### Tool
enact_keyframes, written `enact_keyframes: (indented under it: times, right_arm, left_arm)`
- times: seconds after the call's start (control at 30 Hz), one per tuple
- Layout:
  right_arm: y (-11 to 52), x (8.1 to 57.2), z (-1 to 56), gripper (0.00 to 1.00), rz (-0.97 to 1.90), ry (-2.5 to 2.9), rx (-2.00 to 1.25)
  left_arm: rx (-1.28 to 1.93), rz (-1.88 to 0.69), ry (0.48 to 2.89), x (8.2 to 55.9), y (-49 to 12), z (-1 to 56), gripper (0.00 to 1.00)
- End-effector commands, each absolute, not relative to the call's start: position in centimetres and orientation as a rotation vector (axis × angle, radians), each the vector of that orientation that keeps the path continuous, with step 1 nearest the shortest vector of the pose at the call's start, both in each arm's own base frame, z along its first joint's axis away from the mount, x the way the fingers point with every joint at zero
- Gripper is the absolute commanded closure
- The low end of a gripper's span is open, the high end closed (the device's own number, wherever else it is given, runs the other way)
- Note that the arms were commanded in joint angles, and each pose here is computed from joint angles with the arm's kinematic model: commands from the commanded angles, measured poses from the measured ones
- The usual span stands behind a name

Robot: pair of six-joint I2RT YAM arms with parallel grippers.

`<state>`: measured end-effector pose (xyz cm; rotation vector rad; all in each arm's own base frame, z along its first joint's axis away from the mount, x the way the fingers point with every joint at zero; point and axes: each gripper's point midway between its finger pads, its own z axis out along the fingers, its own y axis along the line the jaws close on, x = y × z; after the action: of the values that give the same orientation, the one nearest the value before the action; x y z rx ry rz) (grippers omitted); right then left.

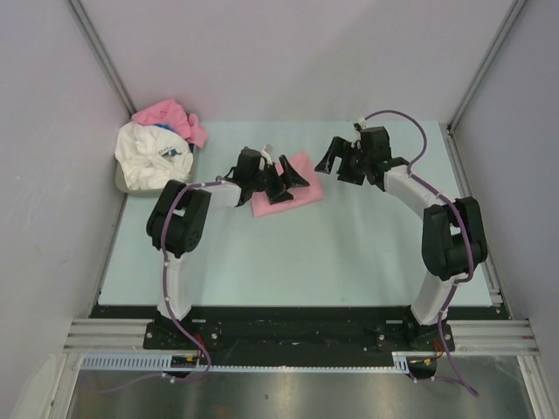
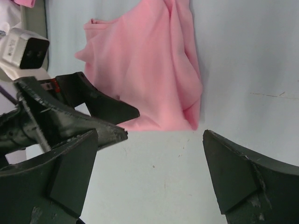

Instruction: Fold and stack the t-shirts

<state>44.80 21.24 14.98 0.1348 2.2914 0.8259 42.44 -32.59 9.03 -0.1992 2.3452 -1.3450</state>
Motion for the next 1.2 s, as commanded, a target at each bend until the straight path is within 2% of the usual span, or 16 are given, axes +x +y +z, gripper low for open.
enact_keyframes:
  times: [0.0, 0.13, 0.23, 0.5, 0.6, 0.63, 0.67, 0.77, 0.87, 0.9, 0.97, 1.0, 1.17]
  right_arm:
    - [21.7, 44.8, 14.3, 0.00, 0.826, 2.300, 0.095]
    - [22.3, 44.5, 13.9, 0.00, 0.843, 2.312, 0.077]
    - [22.5, 44.3, 14.1, 0.00, 0.825, 2.309, 0.066]
    - [22.3, 43.4, 15.5, 0.00, 0.786, 2.305, 0.054]
    - [21.6, 43.0, 16.1, 0.00, 0.709, 2.297, 0.054]
    - [21.7, 42.8, 16.2, 0.00, 0.683, 2.298, 0.046]
    - [21.6, 42.9, 16.5, 0.00, 0.655, 2.281, 0.028]
    - [23.4, 42.9, 17.0, 0.00, 0.729, 2.256, -0.021]
    - [26.0, 43.3, 18.0, 0.00, 0.785, 2.240, -0.087]
    - [26.9, 43.7, 16.6, 0.00, 0.795, 2.272, -0.105]
    - [29.4, 44.3, 17.7, 0.00, 0.857, 2.245, -0.163]
    - [30.0, 44.8, 15.9, 0.00, 0.860, 2.276, -0.167]
    - [33.3, 47.9, 16.3, 0.00, 0.968, 2.208, -0.185]
  left_arm:
    - [-0.238, -1.375, 2.343, 42.9, -30.7, 5.8, 0.01]
    - [-0.279, -1.378, 2.402, 42.2, -29.2, 2.8, 0.02]
    - [-0.245, -1.416, 2.383, 42.2, -28.8, 3.5, 0.01]
    - [-0.121, -1.473, 2.242, 41.1, -29.3, 14.2, 0.00]
    - [-0.182, -1.338, 2.316, 39.6, -27.7, 14.9, 0.00]
    - [-0.196, -1.187, 2.327, 40.5, -26.5, 14.6, 0.00]
    - [-0.256, -1.065, 2.463, 38.9, -25.1, 12.8, 0.00]
    - [-0.306, -0.769, 2.537, 38.1, -21.6, 11.9, 0.00]
    - [-0.347, -0.607, 2.547, 37.3, -19.0, 11.7, 0.00]
    - [-0.359, -0.593, 2.546, 37.1, -18.5, 11.7, 0.00]
    - [-0.393, -0.597, 2.531, 36.7, -17.5, 11.7, 0.00]
    - [-0.400, -0.608, 2.525, 36.6, -17.3, 11.7, 0.00]
    - [-0.406, -0.668, 2.501, 36.4, -17.1, 11.1, 0.00]
